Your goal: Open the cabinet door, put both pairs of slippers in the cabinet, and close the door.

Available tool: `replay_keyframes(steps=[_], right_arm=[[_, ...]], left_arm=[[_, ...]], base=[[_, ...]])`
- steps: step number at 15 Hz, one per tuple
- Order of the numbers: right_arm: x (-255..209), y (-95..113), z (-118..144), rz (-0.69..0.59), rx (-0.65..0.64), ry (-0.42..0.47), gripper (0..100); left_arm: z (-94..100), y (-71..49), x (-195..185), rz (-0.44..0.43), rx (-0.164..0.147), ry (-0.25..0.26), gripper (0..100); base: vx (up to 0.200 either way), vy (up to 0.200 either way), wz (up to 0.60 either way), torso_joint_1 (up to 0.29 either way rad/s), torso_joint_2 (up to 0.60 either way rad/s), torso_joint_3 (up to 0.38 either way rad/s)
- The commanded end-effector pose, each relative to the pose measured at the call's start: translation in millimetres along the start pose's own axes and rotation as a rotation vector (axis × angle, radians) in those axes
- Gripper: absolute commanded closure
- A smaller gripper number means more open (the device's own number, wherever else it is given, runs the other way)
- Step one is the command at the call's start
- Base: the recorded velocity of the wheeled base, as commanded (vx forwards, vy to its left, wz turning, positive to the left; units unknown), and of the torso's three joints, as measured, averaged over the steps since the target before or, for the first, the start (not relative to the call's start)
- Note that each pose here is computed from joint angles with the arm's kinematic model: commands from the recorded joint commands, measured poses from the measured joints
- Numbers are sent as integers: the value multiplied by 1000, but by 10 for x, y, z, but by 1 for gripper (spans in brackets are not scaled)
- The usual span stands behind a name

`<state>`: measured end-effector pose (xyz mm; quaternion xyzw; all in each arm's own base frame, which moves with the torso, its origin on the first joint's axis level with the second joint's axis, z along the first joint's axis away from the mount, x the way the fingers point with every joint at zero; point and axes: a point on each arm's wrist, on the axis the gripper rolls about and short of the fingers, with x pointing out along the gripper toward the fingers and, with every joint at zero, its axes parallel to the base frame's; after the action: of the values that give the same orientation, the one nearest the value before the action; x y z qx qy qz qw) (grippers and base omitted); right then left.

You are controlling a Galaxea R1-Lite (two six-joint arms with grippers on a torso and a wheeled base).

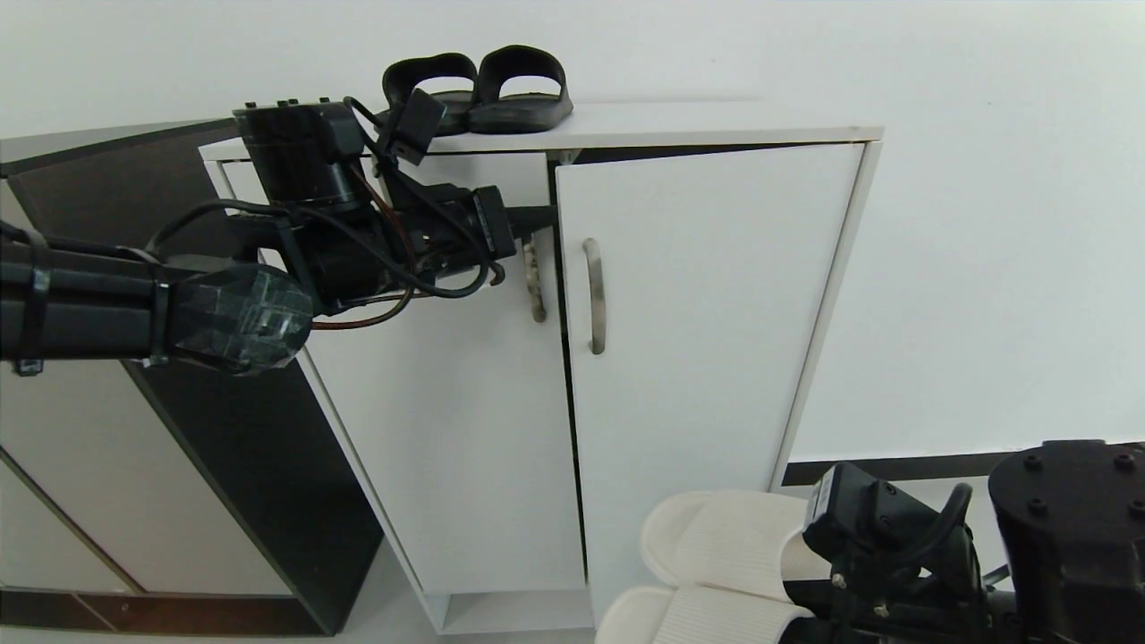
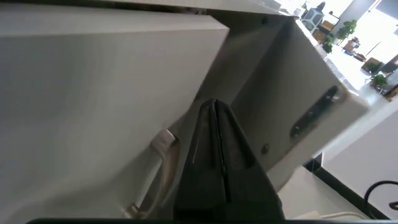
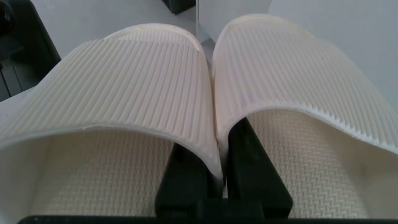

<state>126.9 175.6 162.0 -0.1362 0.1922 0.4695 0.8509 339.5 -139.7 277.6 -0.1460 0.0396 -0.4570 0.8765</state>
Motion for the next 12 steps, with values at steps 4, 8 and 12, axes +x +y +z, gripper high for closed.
replay_keyframes(steps=[4, 8, 12], right_arm=[[15, 1, -10, 2, 0, 9, 100], [-89, 113, -153, 80, -18, 28, 100], [-290, 290, -315, 181, -62, 26, 100]], left_arm=[[-101, -25, 144, -6, -13, 16, 100], [-175, -90, 166, -12, -24, 34, 100], [-391, -827, 49, -97, -7, 81, 100]], base=[[0, 0, 0, 0, 0, 0], [-100, 0, 0, 1, 0, 0], [-200, 0, 0, 5, 1, 2]])
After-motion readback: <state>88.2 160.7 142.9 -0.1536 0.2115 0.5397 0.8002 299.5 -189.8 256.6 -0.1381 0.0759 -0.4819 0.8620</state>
